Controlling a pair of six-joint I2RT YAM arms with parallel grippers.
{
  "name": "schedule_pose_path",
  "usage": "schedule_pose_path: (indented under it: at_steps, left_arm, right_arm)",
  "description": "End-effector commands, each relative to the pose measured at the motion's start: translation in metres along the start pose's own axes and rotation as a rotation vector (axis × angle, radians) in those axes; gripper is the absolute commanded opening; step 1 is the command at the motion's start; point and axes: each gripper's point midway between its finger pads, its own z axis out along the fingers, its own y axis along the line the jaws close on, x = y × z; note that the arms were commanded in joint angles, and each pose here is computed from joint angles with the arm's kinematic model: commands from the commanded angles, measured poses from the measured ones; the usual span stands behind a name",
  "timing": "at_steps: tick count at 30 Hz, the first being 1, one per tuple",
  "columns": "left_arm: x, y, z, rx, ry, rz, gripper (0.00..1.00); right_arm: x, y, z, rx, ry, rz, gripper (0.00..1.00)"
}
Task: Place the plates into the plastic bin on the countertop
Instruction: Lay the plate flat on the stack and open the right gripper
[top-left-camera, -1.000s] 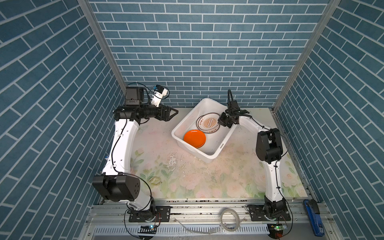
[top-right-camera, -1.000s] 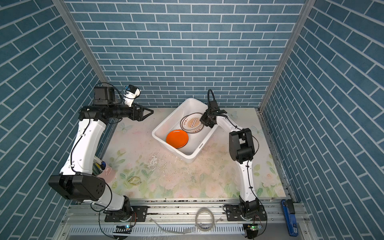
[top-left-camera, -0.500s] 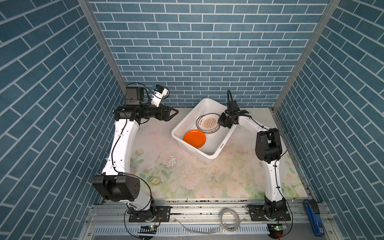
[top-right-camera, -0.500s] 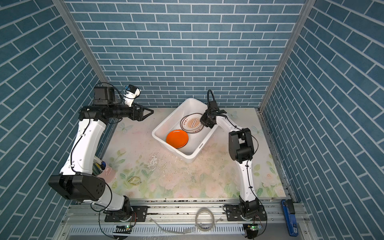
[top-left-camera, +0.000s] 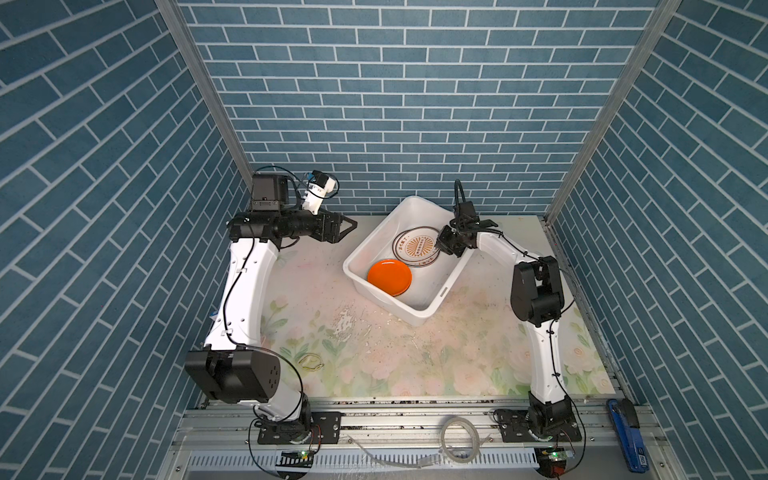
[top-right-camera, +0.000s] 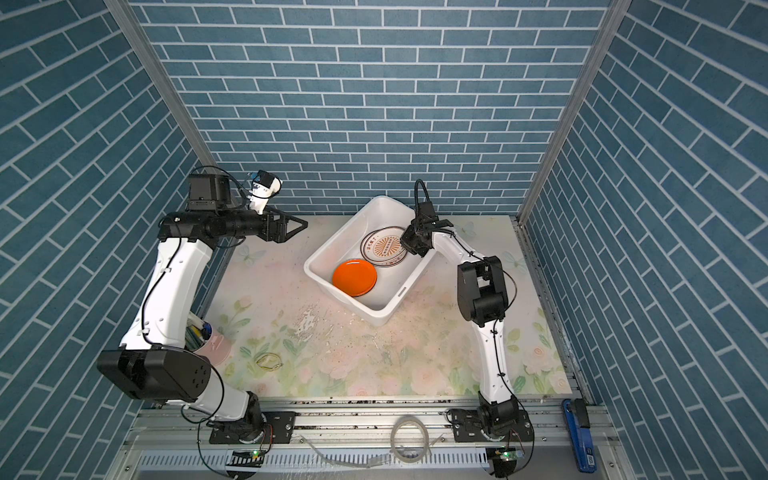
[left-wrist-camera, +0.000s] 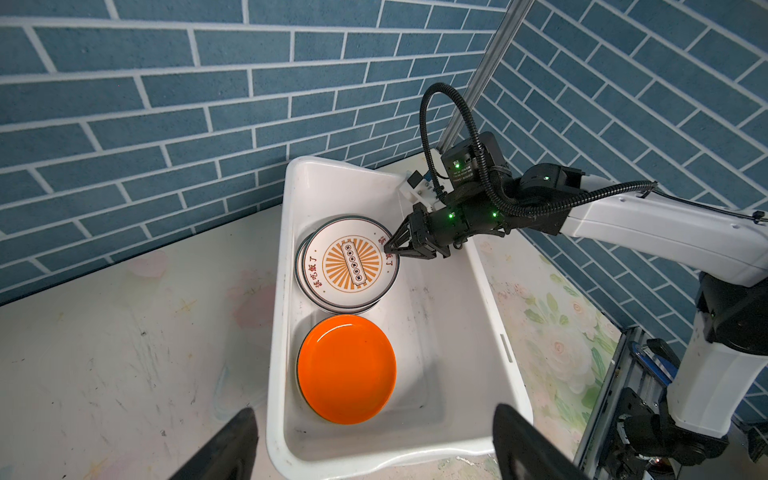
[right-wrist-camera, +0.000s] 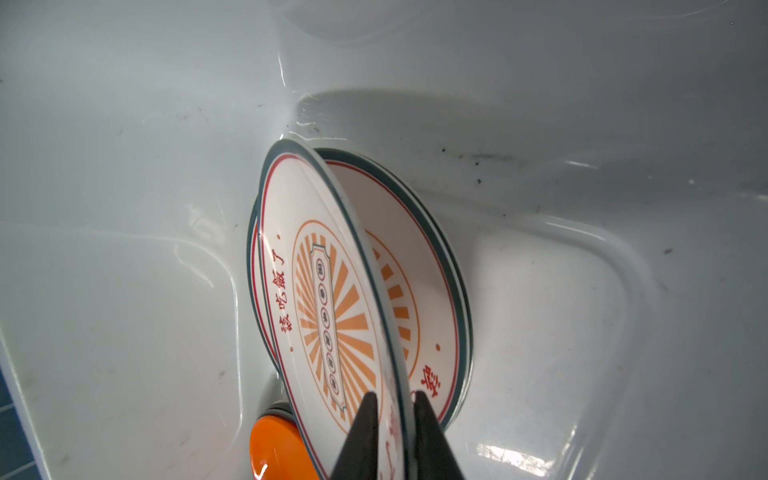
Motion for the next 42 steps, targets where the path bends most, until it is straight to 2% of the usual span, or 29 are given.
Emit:
schedule_pose_path:
  at_steps: [1, 21, 42]
  left_arm:
    - [0.000, -0.008, -0.006, 0.012, -0.012, 0.009, 0.90]
    - [0.004, -0.008, -0.003, 0.026, -0.005, -0.006, 0.89]
    - [0.004, -0.008, -0.002, 0.033, -0.004, -0.010, 0.89]
  right_arm:
    - [0.007, -0.006, 0.009, 0.024, 0.027, 0.019, 0.18]
    - [0.013, -0.016, 0.020, 0.052, 0.053, 0.028, 0.20]
    - [0.008, -0.014, 0.010, 0.071, 0.031, 0.003, 0.21]
